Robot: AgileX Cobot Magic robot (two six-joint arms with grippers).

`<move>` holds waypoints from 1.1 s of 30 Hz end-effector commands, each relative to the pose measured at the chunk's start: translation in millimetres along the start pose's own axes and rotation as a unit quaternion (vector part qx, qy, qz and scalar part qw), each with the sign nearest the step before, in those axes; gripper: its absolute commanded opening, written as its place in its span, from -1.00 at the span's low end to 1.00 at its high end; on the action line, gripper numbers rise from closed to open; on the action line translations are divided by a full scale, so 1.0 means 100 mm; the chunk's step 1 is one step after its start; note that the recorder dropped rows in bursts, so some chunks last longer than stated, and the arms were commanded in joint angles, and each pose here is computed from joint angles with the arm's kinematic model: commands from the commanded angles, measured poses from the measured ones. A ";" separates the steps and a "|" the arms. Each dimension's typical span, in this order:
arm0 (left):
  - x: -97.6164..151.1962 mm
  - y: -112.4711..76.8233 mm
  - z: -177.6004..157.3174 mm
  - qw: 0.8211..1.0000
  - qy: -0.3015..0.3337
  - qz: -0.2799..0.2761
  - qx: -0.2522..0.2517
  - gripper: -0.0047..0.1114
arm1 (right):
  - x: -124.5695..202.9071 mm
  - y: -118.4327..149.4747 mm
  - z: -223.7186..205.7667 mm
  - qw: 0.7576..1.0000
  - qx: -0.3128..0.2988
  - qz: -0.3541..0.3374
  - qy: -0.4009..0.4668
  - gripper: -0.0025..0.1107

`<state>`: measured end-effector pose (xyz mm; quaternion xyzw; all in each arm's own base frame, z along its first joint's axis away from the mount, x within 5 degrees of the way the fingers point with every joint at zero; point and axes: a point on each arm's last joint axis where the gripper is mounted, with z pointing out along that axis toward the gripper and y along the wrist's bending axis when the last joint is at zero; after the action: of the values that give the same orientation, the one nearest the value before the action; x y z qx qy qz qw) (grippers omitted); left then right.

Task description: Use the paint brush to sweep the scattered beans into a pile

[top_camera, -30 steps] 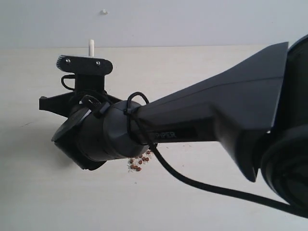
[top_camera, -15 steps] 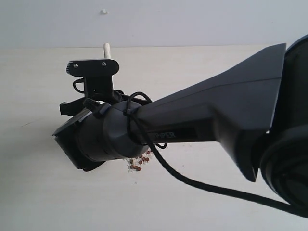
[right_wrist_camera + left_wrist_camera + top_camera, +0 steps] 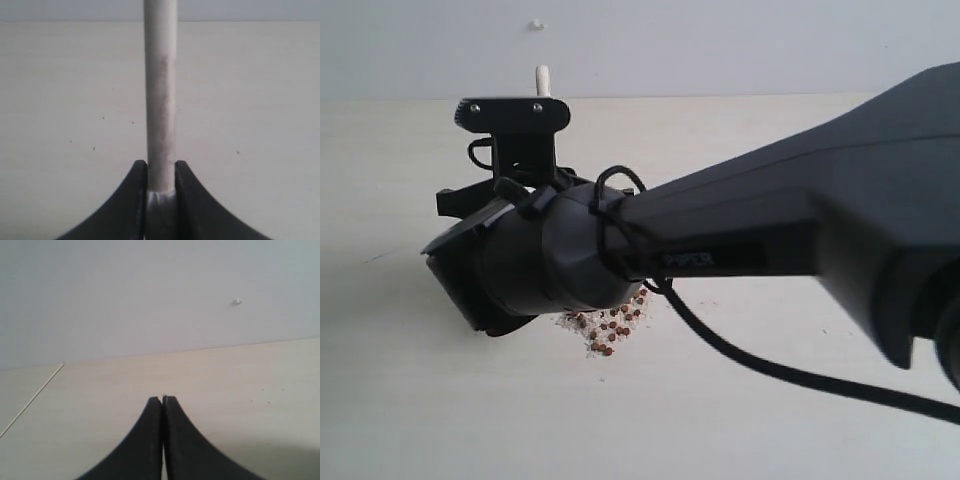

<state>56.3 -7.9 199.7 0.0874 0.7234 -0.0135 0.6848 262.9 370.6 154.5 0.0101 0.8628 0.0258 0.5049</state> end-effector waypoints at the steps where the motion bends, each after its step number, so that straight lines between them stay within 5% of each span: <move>1: -0.01 0.00 -0.01 1.000 -0.004 -0.003 0.000 -0.92 | -0.36 -0.01 -0.19 0.999 -0.023 -0.022 -0.043 -0.96; 5: -0.01 0.00 -0.01 1.000 -0.004 -0.003 0.000 -0.92 | -0.65 -0.13 -0.36 0.991 0.023 -0.090 -0.091 -0.96; 8: -0.01 0.00 -0.01 1.000 -0.004 -0.003 0.000 -0.92 | -0.82 -0.30 -0.45 0.971 0.122 -0.161 -0.130 -0.96; 13: -0.01 0.00 -0.01 1.000 -0.004 -0.003 0.000 -0.92 | -0.73 -0.38 -0.42 0.956 0.137 -0.235 -0.113 -0.96; 24: -0.01 0.00 -0.01 1.000 -0.004 -0.003 0.000 -0.92 | -0.01 -0.84 -0.28 0.977 0.148 -0.121 -0.095 -0.96; 33: -0.01 0.00 -0.01 1.000 -0.004 -0.003 0.000 -0.92 | 0.39 -0.88 -0.06 0.970 0.145 -0.169 -0.098 -0.96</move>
<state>56.3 -7.9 199.7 0.0874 0.7234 -0.0135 0.6848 237.5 283.2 129.4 -0.0411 0.8017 -0.1767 0.5695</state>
